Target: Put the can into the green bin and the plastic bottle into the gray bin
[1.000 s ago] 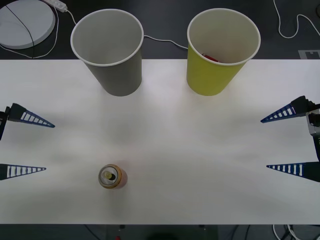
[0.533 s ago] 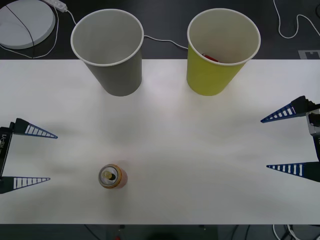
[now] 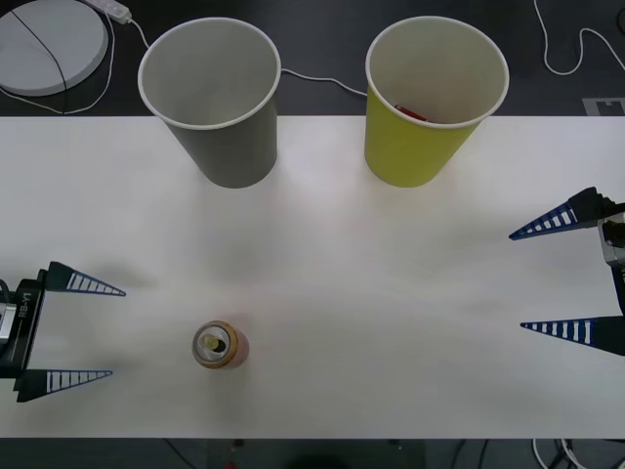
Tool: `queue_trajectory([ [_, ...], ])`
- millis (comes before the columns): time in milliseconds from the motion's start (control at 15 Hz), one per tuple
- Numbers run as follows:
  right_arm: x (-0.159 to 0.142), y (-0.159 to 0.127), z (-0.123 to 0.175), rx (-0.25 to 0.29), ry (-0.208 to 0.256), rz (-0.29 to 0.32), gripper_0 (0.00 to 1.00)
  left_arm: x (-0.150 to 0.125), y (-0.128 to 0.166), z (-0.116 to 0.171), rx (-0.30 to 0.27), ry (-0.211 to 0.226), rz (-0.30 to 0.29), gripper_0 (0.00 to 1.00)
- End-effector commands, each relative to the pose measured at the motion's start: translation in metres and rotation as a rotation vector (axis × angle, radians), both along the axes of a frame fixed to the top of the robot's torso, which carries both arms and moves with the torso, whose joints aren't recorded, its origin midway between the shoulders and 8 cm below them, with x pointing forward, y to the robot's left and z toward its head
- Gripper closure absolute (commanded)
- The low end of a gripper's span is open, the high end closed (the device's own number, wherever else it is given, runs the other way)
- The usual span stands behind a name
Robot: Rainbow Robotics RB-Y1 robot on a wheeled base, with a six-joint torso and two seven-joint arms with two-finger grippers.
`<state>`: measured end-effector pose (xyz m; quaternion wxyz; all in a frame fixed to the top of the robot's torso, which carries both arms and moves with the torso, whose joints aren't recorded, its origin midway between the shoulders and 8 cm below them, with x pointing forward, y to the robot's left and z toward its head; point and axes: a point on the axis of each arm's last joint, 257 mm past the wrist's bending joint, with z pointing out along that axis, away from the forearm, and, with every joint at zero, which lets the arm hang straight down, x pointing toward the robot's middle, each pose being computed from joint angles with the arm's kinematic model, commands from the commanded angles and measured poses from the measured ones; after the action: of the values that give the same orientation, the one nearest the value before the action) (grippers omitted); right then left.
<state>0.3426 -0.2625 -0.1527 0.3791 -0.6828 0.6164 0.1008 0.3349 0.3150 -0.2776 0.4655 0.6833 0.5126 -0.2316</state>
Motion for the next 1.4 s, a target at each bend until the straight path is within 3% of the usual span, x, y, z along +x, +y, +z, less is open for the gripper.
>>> queue_trajectory([
  [67, 0.0, 0.0, 0.0, 0.0, 0.0, 0.0, 0.0, -0.005, -0.01, -0.012, -0.032, 0.032, 0.002, 0.0],
  [400, 0.0, 0.0, 0.0, 0.0, 0.0, 0.0, 0.0, -0.01, -0.031, -0.03, -0.092, 0.065, 0.017, 0.0],
  [867, 0.0, 0.0, 0.0, 0.0, 0.0, 0.0, 0.0, 0.0, -0.057, -0.048, -0.121, 0.061, 0.058, 0.0],
  [1400, 0.0, 0.0, 0.0, 0.0, 0.0, 0.0, 0.0, 0.002, -0.098, -0.063, -0.197, 0.069, 0.088, 0.0],
])
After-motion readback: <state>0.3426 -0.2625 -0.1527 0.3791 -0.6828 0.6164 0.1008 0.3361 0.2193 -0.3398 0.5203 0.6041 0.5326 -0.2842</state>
